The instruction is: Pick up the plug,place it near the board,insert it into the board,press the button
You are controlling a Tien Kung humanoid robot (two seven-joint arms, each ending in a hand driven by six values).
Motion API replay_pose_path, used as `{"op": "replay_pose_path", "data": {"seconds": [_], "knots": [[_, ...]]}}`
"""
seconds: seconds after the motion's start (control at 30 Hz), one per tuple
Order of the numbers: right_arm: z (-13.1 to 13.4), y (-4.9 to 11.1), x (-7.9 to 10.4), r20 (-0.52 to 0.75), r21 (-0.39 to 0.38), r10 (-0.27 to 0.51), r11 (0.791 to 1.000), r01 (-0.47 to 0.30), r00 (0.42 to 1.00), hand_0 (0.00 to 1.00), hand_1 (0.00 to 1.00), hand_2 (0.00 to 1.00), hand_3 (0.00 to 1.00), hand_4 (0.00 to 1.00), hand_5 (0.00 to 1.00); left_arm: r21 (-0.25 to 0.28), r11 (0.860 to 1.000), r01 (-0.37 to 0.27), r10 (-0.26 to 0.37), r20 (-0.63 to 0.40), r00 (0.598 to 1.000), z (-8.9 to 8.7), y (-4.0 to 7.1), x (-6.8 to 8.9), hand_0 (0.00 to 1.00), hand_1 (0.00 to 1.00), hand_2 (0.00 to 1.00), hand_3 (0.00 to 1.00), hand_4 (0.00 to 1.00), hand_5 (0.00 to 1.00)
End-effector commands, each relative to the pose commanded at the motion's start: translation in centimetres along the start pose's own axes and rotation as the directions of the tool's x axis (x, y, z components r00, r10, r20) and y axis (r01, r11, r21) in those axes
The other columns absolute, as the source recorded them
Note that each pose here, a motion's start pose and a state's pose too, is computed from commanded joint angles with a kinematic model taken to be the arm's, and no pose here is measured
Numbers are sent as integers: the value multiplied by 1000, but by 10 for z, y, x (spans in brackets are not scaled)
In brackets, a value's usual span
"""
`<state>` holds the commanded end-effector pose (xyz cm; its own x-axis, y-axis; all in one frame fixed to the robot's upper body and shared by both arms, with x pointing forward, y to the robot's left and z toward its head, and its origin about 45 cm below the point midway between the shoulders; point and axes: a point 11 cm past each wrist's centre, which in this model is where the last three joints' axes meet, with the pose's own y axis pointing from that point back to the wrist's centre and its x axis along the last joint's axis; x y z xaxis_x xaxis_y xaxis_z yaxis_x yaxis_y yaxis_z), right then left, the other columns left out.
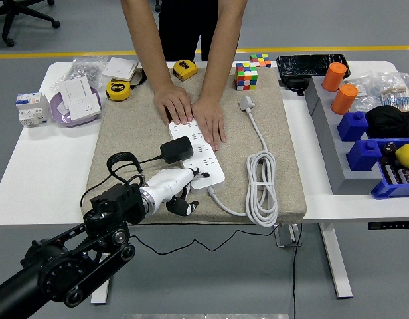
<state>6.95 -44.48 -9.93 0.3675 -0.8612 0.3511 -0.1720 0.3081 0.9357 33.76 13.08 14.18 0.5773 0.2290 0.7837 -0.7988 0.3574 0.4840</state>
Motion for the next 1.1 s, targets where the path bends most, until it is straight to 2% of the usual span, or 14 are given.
{"op": "replay_pose_path", "data": {"seconds": [0.2, 0.3, 0.33, 0.5, 0.53, 0.57, 0.63, 0.7, 0.73, 0.8, 0.87, 1.0, 1.03, 1.1], "knots": [[-1, 0, 0, 0, 2, 0, 1000, 0, 1000, 841, 732, 704, 649, 944, 605, -65, 996, -56, 53, -40, 998, 17, 9, 19, 145, 26, 170, 645, 593, 2], [-1, 0, 0, 0, 1, -1, 1000, 1, 1000, 841, 732, 704, 649, 944, 605, -166, 983, -80, 58, -136, 989, 34, 14, 32, 145, 26, 170, 645, 593, 2], [-1, 0, -1, 0, 1, -1, 1000, 1, 1000, 840, 732, 704, 649, 943, 603, -210, 974, -85, 47, -180, 983, 40, 14, 34, 309, 494, 501, 634, 818, 183], [-3, 0, -2, -1, 5, -5, 1000, 5, 1000, 840, 732, 704, 649, 943, 603, -395, 906, -152, -17, -393, 919, 67, 12, 43, 309, 494, 501, 634, 818, 183], [-3, 0, -3, -1, 5, -6, 1000, 6, 1000, 842, 732, 704, 648, 943, 603, -431, 885, -176, -35, -439, 898, 73, 11, 46, 754, 834, 777, 742, 998, 254], [-3, 0, -3, -2, 5, -6, 1000, 6, 1000, 842, 732, 704, 648, 943, 603, -454, 867, -204, -50, -487, 872, 76, 10, 49, 754, 834, 777, 742, 998, 254], [-2, 0, -4, -3, 3, -8, 1000, 8, 1000, 842, 732, 704, 648, 943, 603, -467, 846, -258, -66, -571, 818, 77, 7, 58, 754, 834, 777, 742, 998, 254], [-2, 0, -5, -2, 2, -9, 1000, 9, 1000, 842, 732, 704, 648, 943, 603, -455, 839, -299, -84, -651, 755, 72, 2, 64, 754, 834, 777, 742, 998, 254], [-1, 0, -5, -3, 0, -9, 1000, 9, 1000, 842, 732, 704, 648, 943, 603, -435, 842, -320, -78, -684, 725, 66, -1, 68, 898, 950, 918, 878, 998, 276], [0, 0, -4, -4, -3, -9, 1000, 9, 1000, 842, 732, 704, 648, 943, 603, -366, 856, -364, -49, -759, 649, 49, -9, 75, 898, 950, 918, 878, 998, 276], [0, 0, -4, -4, -2, -9, 1000, 9, 1000, 842, 732, 704, 648, 943, 603, -261, 879, -400, 6, -831, 557, 25, -17, 82, 898, 950, 918, 878, 998, 276], [-2, 0, -3, -4, 2, -7, 1000, 7, 1000, 842, 732, 704, 649, 943, 603, -59, 917, -394, 99, -923, 371, -20, -31, 80, 951, 963, 924, 874, 998, 266], [-2, 0, -3, -4, 2, -6, 1000, 6, 1000, 842, 732, 704, 649, 943, 603, -27, 921, -388, 130, -919, 372, -28, -33, 79, 951, 963, 924, 874, 998, 266], [-2, 0, -3, -3, 2, -6, 1000, 6, 1000, 842, 732, 704, 649, 943, 603, 26, 924, -381, 198, -886, 420, -42, -35, 77, 951, 963, 924, 874, 998, 266]]}}
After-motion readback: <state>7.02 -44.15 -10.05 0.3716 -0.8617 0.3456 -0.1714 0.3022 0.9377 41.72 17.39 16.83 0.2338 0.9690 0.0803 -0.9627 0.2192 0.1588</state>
